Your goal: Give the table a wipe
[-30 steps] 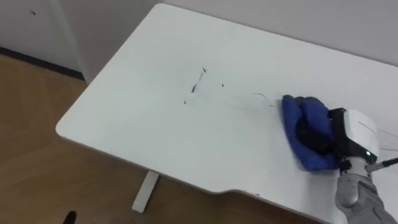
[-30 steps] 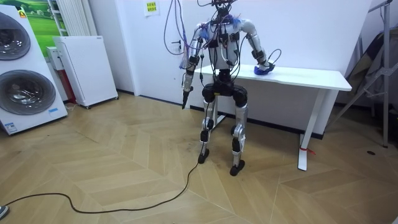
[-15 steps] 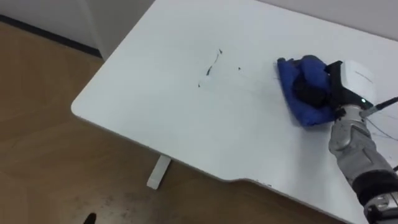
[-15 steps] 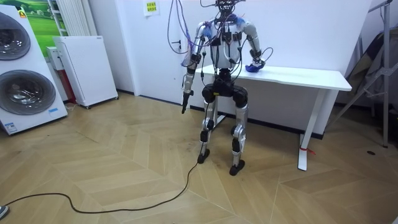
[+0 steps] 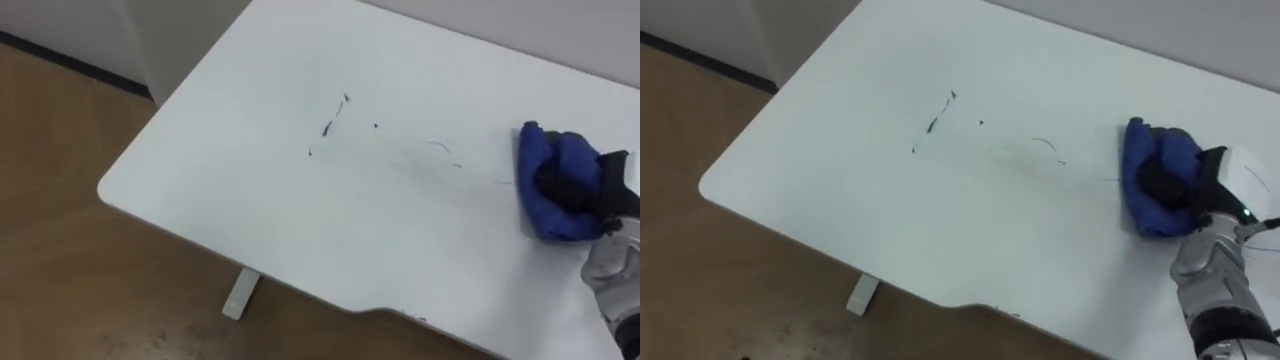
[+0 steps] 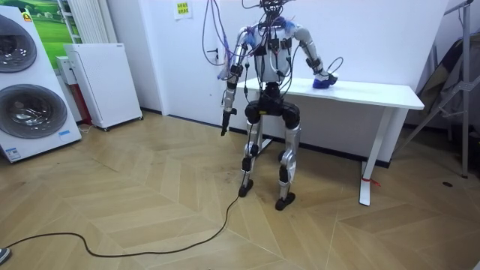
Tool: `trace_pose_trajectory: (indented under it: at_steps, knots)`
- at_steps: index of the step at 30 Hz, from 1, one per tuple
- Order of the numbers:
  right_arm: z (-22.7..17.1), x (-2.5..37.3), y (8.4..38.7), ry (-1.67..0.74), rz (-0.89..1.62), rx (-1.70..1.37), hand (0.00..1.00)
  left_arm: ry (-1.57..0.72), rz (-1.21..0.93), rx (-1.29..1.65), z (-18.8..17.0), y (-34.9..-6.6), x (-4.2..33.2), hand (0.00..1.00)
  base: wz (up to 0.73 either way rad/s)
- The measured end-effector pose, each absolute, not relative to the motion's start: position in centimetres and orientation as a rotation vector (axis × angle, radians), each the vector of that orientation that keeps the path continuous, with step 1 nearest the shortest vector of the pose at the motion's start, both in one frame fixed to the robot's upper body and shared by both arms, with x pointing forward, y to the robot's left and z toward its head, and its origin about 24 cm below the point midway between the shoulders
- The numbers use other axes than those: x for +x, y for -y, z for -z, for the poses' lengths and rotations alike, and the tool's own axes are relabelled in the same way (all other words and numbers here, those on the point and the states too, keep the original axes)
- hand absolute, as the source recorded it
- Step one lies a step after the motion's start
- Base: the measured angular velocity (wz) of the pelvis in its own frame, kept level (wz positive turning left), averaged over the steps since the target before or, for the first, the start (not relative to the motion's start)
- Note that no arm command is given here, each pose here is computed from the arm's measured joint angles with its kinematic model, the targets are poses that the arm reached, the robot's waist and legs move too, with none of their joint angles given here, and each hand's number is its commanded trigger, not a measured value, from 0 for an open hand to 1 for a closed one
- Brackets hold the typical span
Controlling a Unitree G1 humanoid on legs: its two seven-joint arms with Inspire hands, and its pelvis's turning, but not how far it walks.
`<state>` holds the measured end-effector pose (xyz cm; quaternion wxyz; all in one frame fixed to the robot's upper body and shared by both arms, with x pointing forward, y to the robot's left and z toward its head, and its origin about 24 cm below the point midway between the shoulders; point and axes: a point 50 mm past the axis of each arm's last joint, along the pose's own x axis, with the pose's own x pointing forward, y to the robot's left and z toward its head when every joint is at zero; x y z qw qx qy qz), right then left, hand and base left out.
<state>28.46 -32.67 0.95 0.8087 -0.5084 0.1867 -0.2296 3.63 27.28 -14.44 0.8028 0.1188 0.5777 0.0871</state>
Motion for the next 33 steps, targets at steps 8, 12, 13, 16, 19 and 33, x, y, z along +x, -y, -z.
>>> trace_pose_trajectory:
  at_steps: [8, 12, 13, 16, 19, 33]
  knots:
    - [-5.6, 33.9, 28.7, -0.218, 0.376, -1.159, 1.00, -1.260, -0.161, 0.233, 14.8, -27.0, 3.9, 0.00, -0.20]
    - [-4.5, 32.8, 29.6, -0.241, 0.394, -1.164, 1.00, -1.309, -0.151, 0.243, 14.8, -26.9, 2.1, 0.00, 0.28]
    - [-3.3, 31.4, 30.6, -0.281, 0.420, -1.144, 1.00, -1.309, -0.158, 0.247, 14.8, -27.0, 2.0, 0.00, 0.51]
    - [-0.7, 28.0, 32.4, -0.334, 0.507, -1.027, 1.00, -1.300, -0.180, 0.263, 14.6, -27.3, 2.0, 0.00, 0.40]
    - [1.6, 24.3, 34.1, -0.423, 0.598, -0.942, 1.00, -1.266, -0.205, 0.282, 14.3, -27.5, 2.6, 0.00, 0.37]
    - [-0.6, 29.5, 27.8, -0.272, 0.407, -1.147, 1.00, -1.209, -0.184, 0.242, 14.8, -25.9, 5.2, 0.00, -0.30]
